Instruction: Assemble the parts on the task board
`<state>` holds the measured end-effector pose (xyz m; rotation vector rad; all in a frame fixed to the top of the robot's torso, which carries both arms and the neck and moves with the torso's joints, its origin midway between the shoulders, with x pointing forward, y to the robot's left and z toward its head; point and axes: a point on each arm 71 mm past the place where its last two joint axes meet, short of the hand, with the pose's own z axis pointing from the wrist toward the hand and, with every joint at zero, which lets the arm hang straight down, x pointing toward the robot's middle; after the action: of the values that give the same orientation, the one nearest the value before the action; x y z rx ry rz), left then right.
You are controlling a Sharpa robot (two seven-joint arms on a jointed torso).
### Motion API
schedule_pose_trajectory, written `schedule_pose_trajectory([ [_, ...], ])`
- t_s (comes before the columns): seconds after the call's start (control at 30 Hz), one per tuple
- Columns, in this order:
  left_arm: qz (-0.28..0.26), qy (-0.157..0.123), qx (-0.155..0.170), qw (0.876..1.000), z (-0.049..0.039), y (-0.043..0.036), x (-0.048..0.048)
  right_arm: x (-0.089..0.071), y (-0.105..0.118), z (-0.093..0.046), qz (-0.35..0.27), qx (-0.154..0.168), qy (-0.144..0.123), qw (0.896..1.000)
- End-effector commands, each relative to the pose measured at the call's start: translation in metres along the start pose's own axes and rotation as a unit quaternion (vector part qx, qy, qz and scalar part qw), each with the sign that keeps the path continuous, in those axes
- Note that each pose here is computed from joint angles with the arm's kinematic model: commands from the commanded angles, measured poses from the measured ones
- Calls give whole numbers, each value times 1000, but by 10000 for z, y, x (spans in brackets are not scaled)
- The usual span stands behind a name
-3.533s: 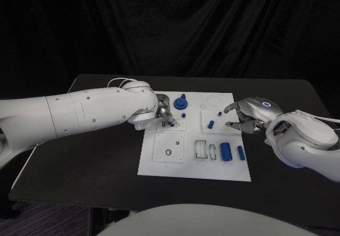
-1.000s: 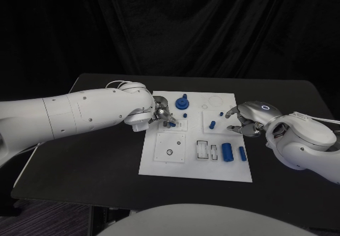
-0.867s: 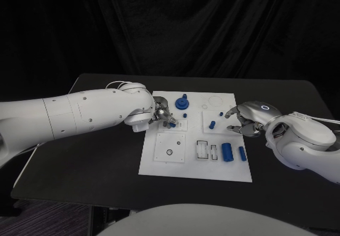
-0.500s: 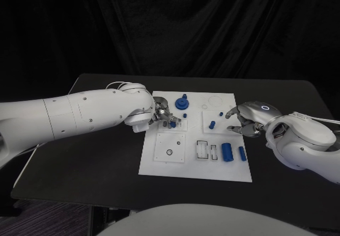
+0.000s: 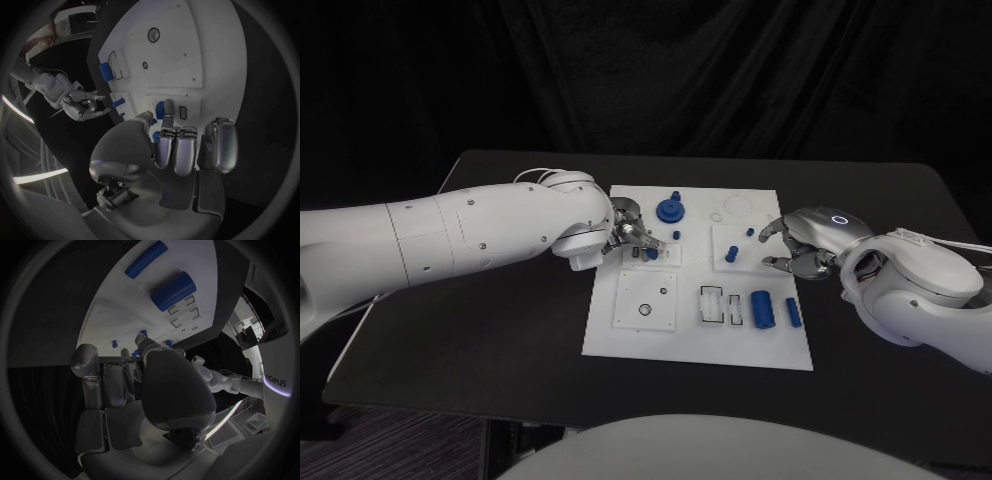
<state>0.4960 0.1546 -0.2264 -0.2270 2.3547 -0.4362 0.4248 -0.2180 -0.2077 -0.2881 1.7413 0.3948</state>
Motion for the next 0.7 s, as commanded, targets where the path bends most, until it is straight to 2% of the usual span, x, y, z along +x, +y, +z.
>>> schedule_pose_trajectory([
  [0.03, -2, 3, 0, 1000, 27, 33, 57, 17, -9, -3, -2, 9, 4, 1000],
  [0.7, -10, -8, 6, 1000, 17, 49, 45, 33, -14, -5, -2, 10, 6, 1000],
])
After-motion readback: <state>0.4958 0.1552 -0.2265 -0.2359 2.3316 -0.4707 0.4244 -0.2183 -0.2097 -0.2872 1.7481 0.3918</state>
